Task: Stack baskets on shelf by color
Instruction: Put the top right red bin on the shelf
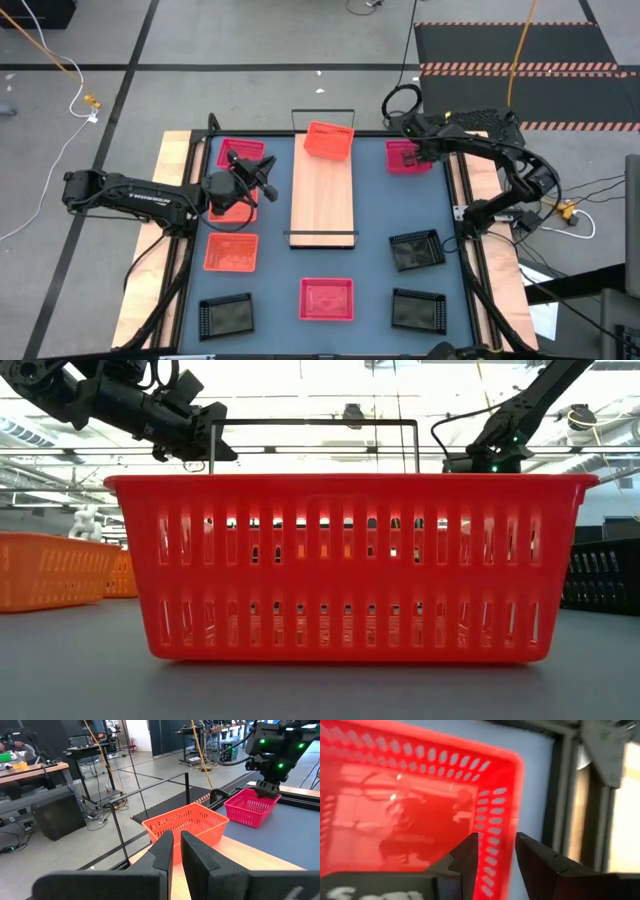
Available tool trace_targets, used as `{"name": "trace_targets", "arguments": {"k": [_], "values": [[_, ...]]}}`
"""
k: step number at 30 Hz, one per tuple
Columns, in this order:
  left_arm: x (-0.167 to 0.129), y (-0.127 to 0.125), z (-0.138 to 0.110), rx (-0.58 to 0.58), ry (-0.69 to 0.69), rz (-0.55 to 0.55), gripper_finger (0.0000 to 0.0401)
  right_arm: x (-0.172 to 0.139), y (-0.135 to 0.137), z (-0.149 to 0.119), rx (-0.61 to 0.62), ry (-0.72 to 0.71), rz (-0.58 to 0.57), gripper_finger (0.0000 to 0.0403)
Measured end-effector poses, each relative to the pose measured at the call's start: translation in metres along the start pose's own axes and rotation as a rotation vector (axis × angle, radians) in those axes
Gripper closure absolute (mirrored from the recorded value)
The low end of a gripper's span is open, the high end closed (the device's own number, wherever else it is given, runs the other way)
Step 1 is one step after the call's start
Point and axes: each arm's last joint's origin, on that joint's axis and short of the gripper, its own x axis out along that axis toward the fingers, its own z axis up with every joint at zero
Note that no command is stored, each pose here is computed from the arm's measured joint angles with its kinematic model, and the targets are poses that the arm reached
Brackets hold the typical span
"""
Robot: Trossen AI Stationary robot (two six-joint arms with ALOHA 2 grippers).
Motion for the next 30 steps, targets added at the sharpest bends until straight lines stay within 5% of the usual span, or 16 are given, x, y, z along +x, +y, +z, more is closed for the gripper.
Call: {"name": "trace_targets", "arguments": {"k": [11,17,30], "values": [[0.0,0.0,0.0,0.0,0.0,0.0,0.0364,-0.004,0.005,-0.003,-0.01,0.014,0.062,0.0393],[0.0,0.0,0.0,0.003,0.001,0.0,0.0364,-0.041,0.011,-0.016,-0.027,-0.086,0.148,0.0389],[0.0,0.0,0.0,-0.004,0.0,0.0,0.0364,-0.127,0.017,-0.072,0.059,-0.252,0.551,0.0394]]}}
